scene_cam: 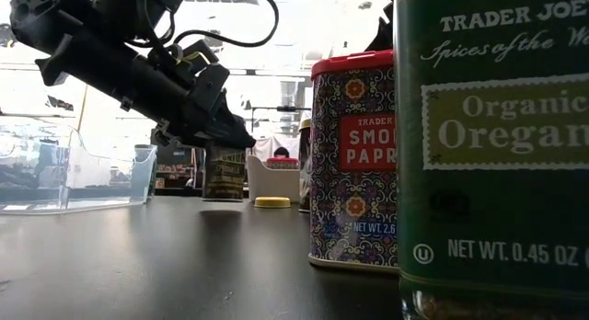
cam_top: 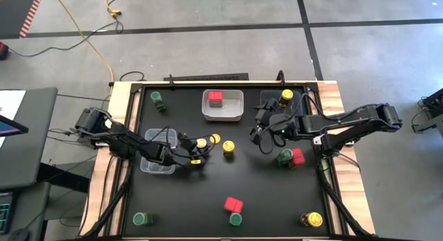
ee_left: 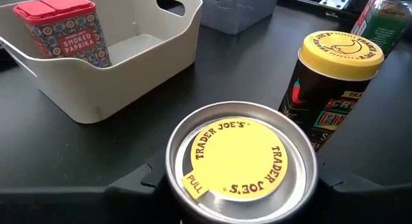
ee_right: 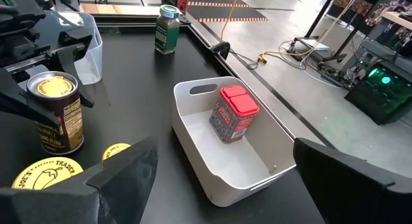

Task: Sort spices by type
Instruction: Put the bottom left yellow seasoning bottle into the black bin

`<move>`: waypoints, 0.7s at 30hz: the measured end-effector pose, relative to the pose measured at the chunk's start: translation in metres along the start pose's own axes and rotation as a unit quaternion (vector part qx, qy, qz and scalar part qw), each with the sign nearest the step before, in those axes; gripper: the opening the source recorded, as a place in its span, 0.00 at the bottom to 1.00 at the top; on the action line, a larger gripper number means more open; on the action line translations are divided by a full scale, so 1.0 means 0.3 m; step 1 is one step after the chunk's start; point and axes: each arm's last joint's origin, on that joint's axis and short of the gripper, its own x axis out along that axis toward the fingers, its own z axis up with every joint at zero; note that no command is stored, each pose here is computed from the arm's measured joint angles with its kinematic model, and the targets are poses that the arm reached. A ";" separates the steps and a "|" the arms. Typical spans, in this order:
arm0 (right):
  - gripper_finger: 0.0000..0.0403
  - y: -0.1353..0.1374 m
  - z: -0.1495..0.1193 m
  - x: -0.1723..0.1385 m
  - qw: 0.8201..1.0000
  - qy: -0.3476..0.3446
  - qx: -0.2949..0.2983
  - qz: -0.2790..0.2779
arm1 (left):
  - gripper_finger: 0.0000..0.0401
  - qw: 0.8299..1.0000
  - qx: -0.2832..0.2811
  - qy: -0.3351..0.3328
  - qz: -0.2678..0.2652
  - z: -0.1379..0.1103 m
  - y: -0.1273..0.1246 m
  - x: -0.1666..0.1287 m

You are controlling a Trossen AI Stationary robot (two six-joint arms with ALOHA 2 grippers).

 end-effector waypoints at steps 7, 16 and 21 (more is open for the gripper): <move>0.97 0.000 0.000 0.000 1.000 0.000 0.000 0.000 | 0.49 1.000 -0.013 0.018 0.008 -0.015 0.007 0.000; 0.97 0.000 0.000 0.000 1.000 0.000 0.000 0.000 | 0.58 0.999 -0.025 0.022 0.009 -0.018 0.009 0.000; 0.97 0.000 -0.001 0.000 1.000 0.000 0.000 0.000 | 0.63 0.999 -0.046 0.022 0.009 -0.017 0.009 0.000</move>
